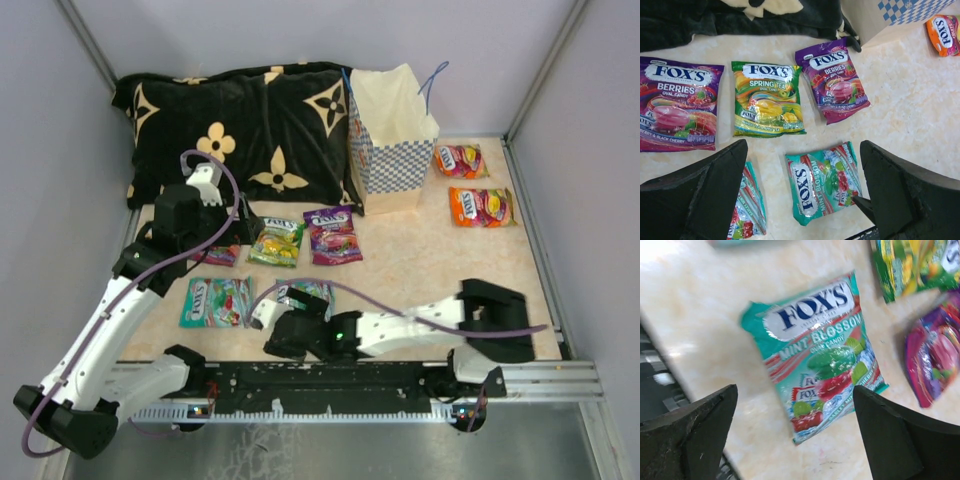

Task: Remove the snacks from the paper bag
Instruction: Adjust the snack at the center of the board.

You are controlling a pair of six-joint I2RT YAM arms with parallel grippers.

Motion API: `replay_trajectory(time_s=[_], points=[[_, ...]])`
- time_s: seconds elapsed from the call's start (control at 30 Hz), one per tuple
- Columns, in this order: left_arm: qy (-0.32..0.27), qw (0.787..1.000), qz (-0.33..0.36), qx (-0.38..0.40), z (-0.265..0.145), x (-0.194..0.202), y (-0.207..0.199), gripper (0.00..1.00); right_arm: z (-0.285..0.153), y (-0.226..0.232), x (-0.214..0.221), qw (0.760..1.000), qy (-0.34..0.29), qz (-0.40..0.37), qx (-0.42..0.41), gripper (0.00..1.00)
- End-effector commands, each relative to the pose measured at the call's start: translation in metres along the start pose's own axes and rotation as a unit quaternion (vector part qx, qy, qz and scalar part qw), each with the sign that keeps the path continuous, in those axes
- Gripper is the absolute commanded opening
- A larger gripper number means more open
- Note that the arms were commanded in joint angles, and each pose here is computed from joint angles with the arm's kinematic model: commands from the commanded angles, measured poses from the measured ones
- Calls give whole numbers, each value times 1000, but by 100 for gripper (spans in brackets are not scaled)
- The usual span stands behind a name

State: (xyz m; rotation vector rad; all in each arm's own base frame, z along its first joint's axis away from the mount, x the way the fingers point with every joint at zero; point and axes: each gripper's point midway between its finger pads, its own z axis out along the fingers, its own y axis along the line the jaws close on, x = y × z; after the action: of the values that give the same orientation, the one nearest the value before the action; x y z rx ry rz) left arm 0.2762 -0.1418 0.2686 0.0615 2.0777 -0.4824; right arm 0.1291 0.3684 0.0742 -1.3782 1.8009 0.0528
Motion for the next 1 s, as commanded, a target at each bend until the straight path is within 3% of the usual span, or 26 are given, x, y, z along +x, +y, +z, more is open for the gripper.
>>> replay_trajectory(time_s=[0.0,0.1,0.23,0.37,0.63,0.97], points=[[20,1000,5,9,3,12,1,99,-67,-14,-82,965,-171,125,-157,99],[25,1000,8,6,6,17,4,99,-81,-50,-88,930,-221,231,-183,96],[28,1000,10,5,9,21,6,99,-53,-80,-57,922,-160,330,-122,70],[43,999,11,7,16,29,6,99,-23,-69,-40,917,-105,370,-106,61],[60,998,16,11,24,40,7,99,29,-40,2,905,-14,416,-87,59],[74,997,18,13,31,49,9,99,55,-17,14,901,7,419,-109,58]])
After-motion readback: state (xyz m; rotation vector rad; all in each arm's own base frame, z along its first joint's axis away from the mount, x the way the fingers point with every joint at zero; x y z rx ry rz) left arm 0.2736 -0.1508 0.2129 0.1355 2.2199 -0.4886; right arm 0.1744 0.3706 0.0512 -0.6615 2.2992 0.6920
